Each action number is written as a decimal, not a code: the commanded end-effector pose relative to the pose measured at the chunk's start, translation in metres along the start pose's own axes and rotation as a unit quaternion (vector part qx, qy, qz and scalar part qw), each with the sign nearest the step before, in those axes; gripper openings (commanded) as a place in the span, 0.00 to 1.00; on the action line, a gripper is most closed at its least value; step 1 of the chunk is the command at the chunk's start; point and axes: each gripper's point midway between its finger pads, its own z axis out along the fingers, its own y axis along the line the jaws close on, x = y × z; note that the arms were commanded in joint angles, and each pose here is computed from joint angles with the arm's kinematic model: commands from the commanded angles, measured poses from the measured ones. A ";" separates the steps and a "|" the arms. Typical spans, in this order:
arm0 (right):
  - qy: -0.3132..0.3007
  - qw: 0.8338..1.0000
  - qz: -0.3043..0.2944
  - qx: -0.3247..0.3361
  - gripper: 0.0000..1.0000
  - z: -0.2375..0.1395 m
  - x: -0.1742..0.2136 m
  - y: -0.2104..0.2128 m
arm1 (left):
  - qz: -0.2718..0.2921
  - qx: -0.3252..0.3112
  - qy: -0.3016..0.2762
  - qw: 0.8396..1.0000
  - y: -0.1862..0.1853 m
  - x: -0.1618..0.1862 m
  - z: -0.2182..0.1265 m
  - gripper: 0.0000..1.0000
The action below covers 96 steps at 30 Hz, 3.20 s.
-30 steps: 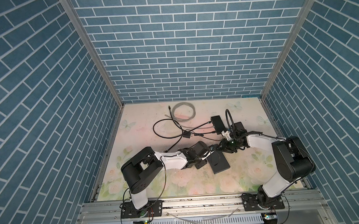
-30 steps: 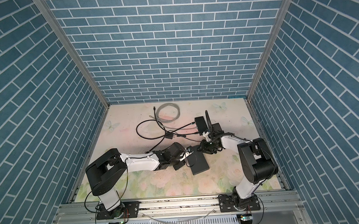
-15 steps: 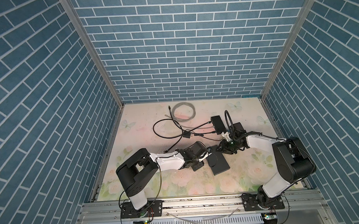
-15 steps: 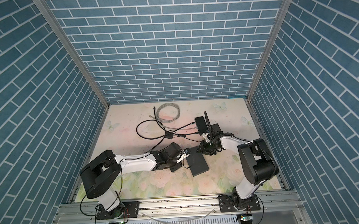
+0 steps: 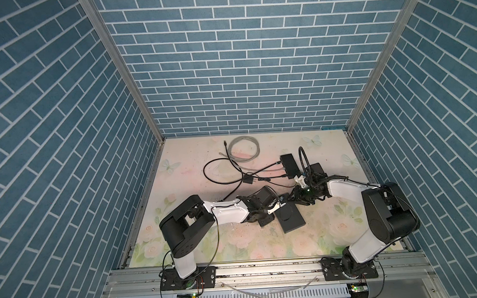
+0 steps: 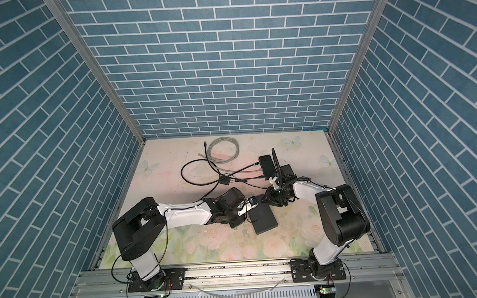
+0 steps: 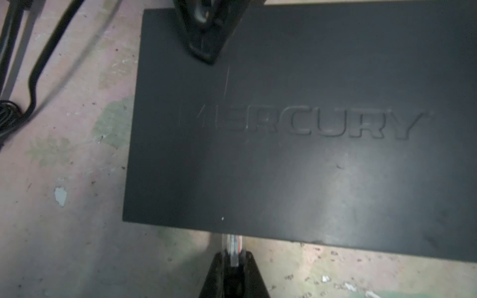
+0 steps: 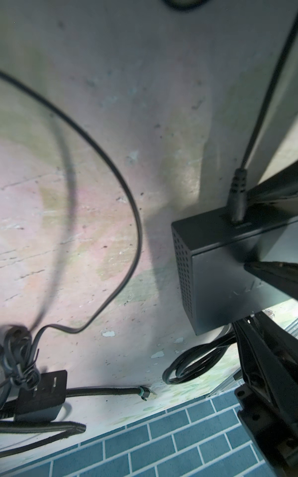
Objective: Insert the plug into the switch port
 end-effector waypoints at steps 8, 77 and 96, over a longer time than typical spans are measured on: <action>0.038 0.999 0.024 0.003 0.37 0.007 0.025 -0.009 | 0.019 0.033 0.061 0.997 -0.019 0.034 0.021 0.05; 0.121 0.989 -0.042 -0.075 0.33 0.019 0.084 0.021 | -0.026 -0.010 0.024 0.999 -0.003 -0.023 0.042 0.04; 0.114 0.989 -0.040 -0.088 0.31 0.016 0.091 0.025 | -0.096 -0.036 0.090 0.991 0.010 -0.009 0.048 0.01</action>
